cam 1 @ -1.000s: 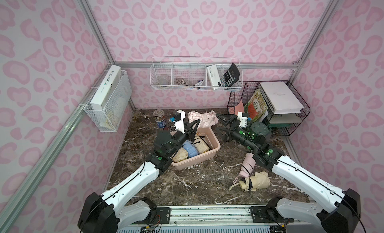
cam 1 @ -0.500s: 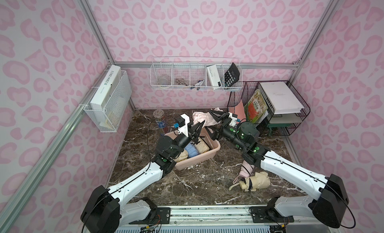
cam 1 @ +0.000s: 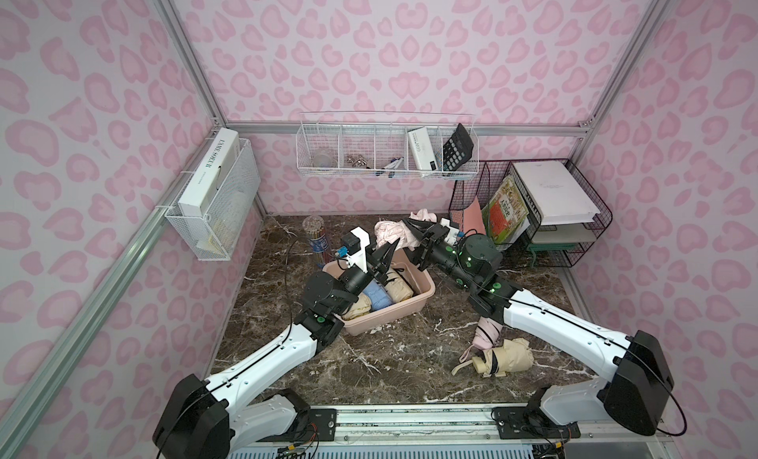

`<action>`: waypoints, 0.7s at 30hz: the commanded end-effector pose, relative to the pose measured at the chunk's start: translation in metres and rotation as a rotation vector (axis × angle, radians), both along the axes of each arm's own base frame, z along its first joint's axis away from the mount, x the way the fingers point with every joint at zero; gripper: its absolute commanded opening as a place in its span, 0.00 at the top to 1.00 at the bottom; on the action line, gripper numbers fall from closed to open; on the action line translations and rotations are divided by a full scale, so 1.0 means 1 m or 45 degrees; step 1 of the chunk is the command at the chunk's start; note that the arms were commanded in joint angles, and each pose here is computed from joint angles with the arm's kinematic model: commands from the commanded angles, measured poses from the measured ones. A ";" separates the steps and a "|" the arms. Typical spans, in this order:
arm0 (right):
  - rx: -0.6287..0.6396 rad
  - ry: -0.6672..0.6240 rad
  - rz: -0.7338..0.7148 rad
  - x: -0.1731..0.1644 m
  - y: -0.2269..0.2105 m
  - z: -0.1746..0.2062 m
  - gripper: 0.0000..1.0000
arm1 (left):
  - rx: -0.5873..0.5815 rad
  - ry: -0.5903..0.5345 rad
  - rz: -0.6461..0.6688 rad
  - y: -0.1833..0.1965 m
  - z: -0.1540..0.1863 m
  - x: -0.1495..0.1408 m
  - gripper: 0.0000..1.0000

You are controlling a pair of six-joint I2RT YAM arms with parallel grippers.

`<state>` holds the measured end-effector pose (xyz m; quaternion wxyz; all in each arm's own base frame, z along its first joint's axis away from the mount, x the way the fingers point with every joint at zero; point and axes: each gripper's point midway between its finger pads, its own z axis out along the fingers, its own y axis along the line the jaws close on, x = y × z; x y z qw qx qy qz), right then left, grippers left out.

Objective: Put the umbrella into the storage box
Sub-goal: Pick up the umbrella from the center of the board.

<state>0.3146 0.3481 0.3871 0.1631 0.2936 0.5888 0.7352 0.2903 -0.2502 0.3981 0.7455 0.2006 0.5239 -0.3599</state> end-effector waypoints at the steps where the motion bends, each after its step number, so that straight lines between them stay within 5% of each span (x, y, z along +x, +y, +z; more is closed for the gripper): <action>1: 0.028 -0.045 -0.043 0.004 -0.004 0.011 0.60 | 0.063 -0.051 -0.071 -0.007 0.002 -0.012 0.87; 8: -0.001 -0.059 -0.059 0.007 -0.003 0.009 0.68 | 0.149 -0.039 -0.067 -0.005 -0.011 -0.019 0.42; 11: -0.043 -0.075 -0.063 0.009 -0.002 0.005 0.70 | 0.204 -0.048 -0.032 0.001 -0.016 -0.022 0.04; 16: -0.214 -0.117 -0.122 0.021 -0.015 -0.014 0.70 | 0.302 -0.052 -0.007 0.013 -0.021 -0.039 0.01; 21: -0.708 -0.265 -0.157 0.031 -0.038 -0.049 0.72 | 0.331 0.029 0.052 0.039 -0.028 -0.058 0.01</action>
